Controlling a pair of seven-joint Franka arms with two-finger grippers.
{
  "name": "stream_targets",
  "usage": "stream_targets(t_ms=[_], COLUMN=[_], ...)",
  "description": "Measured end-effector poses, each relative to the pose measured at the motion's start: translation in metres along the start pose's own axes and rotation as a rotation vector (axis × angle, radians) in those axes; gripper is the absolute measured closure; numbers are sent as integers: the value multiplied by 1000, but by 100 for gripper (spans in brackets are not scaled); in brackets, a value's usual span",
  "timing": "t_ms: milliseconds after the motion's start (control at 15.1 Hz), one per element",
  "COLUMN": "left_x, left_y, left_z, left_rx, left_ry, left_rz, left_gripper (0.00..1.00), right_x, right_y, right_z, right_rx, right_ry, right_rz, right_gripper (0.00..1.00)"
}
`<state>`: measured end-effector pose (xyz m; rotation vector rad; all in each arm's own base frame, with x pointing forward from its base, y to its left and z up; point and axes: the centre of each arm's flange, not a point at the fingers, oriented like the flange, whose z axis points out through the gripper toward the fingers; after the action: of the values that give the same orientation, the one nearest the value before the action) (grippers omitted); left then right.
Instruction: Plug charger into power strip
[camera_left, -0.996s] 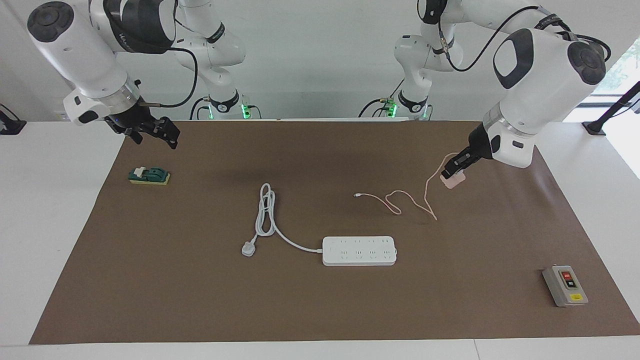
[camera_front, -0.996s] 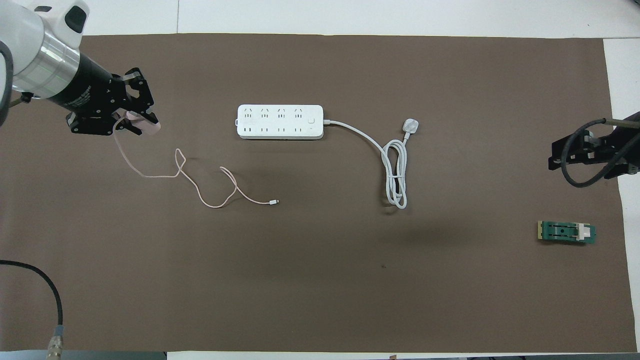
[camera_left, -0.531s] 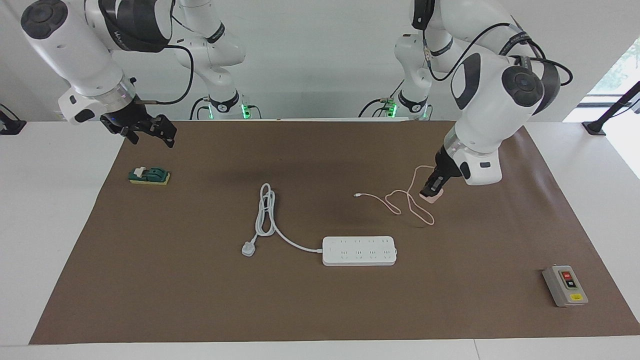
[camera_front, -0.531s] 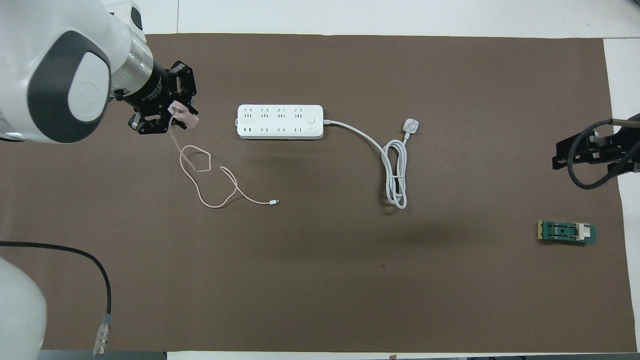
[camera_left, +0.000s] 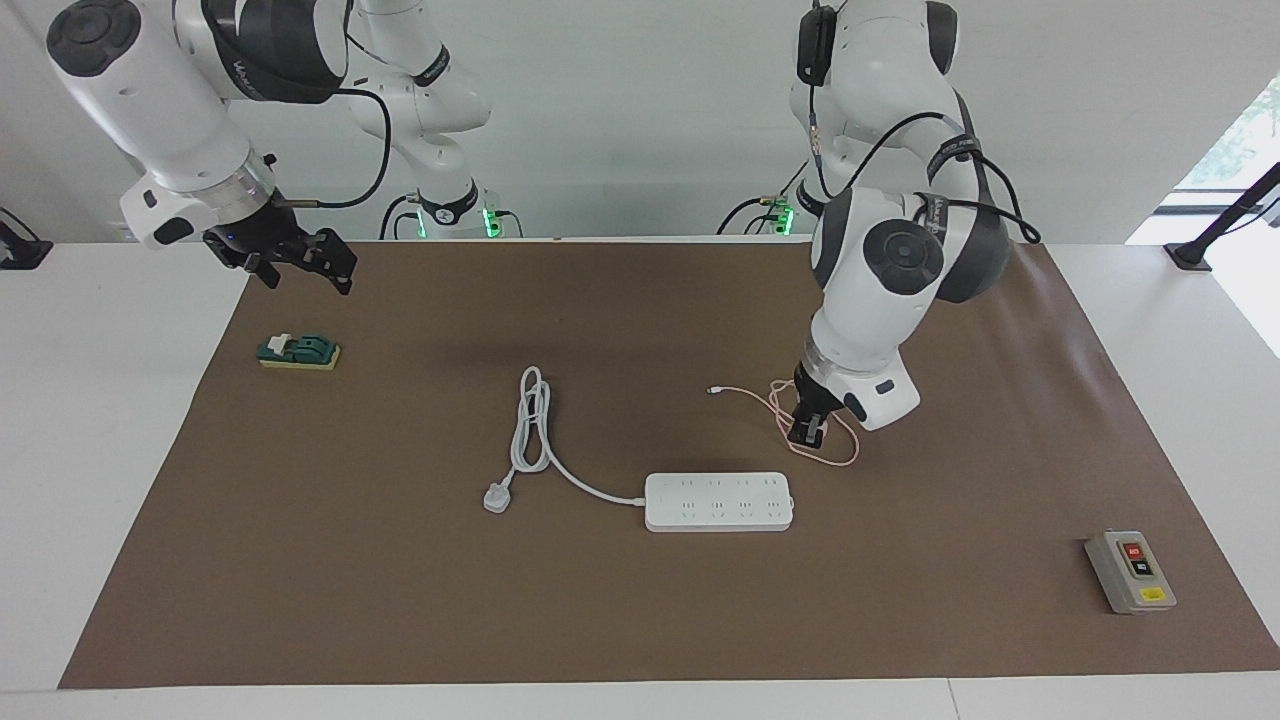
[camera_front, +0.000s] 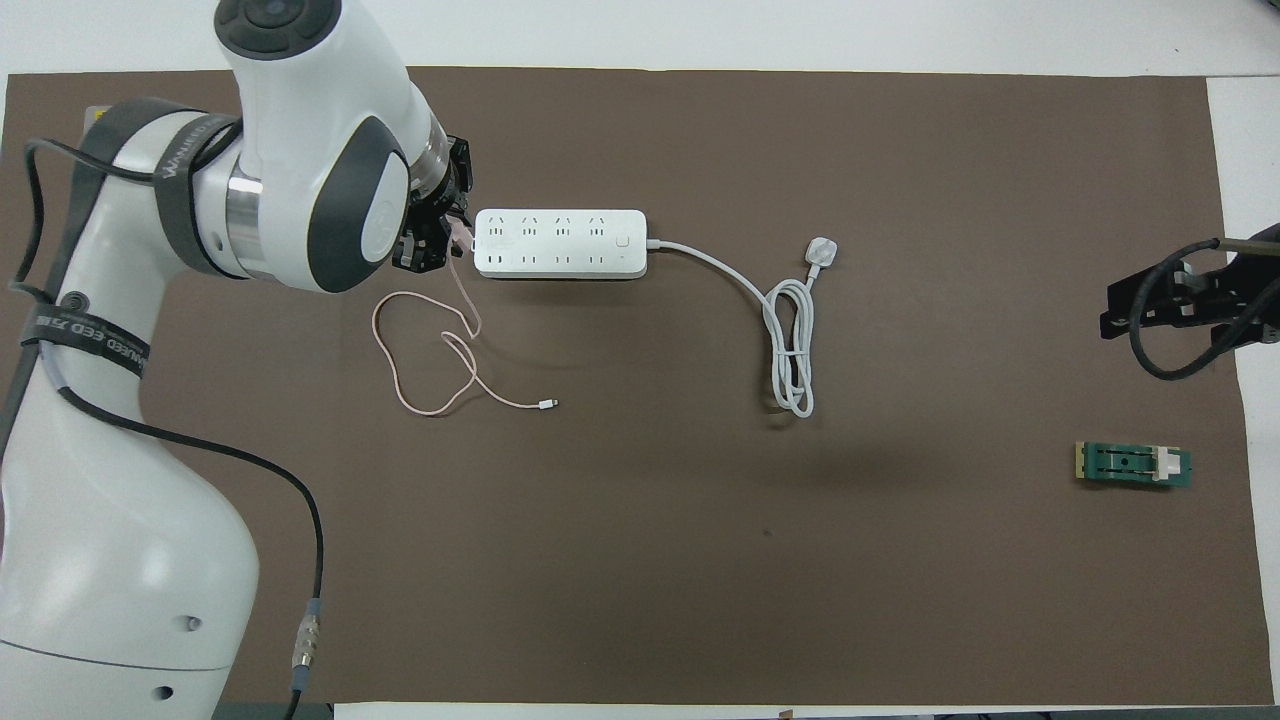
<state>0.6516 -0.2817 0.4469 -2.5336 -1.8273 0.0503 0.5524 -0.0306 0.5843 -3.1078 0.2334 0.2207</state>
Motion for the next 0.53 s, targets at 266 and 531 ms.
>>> stream_targets(t_ms=[266, 531], left_x=[-7, -21], left_y=[5, 14], left_z=[14, 38], left_rx=[-5, -21], left_ry=[25, 34], left_rz=[-147, -206], left_gripper=[69, 69], right_x=[0, 0], right_y=[0, -1], right_z=[0, 0], right_rx=[0, 0], right_ry=[1, 1], right_rz=[0, -2], right_gripper=[0, 0])
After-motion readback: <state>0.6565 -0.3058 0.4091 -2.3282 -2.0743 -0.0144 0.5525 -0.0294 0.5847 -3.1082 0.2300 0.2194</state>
